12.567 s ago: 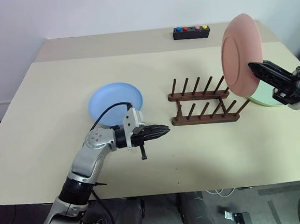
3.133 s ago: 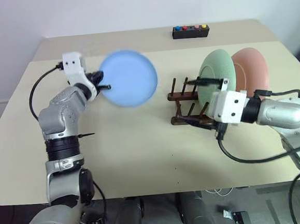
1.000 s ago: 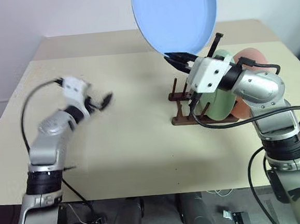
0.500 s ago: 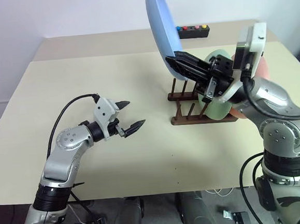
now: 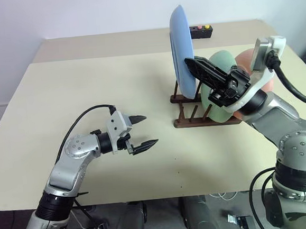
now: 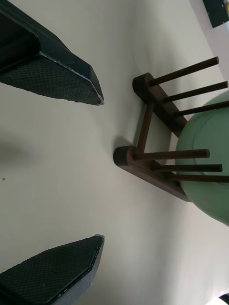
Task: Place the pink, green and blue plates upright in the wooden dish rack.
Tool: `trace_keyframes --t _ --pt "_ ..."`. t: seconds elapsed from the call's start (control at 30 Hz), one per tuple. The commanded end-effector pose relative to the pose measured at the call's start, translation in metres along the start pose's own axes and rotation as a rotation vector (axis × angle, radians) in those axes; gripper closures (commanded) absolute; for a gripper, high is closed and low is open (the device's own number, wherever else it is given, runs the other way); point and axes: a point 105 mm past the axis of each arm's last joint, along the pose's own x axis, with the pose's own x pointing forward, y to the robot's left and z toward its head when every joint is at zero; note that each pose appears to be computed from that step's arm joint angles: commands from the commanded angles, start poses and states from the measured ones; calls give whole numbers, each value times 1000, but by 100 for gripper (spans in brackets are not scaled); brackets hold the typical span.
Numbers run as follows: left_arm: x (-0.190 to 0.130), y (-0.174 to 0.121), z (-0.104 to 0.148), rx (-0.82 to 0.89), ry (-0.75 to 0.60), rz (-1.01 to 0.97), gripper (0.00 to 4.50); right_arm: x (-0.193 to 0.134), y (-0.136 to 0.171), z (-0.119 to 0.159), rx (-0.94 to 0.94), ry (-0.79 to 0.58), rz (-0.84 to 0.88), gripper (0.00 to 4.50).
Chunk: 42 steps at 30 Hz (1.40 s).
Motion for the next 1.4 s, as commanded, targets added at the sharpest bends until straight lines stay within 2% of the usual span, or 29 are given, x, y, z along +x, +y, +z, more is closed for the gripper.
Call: trace_keyframes --t 0.03,0.9,1.3,1.4 --pt "1 -3 13 53 -38 -3 5 -2 8 9 -13 -46 16 450" --pt "0 -1 14 62 -38 8 5 -21 -19 -21 100 29 -104 450" --pt "1 0 14 68 -34 12 5 -24 -21 -24 119 31 -108 450" --pt "1 0 14 68 -34 12 0 -25 -20 -24 119 31 -105 361"
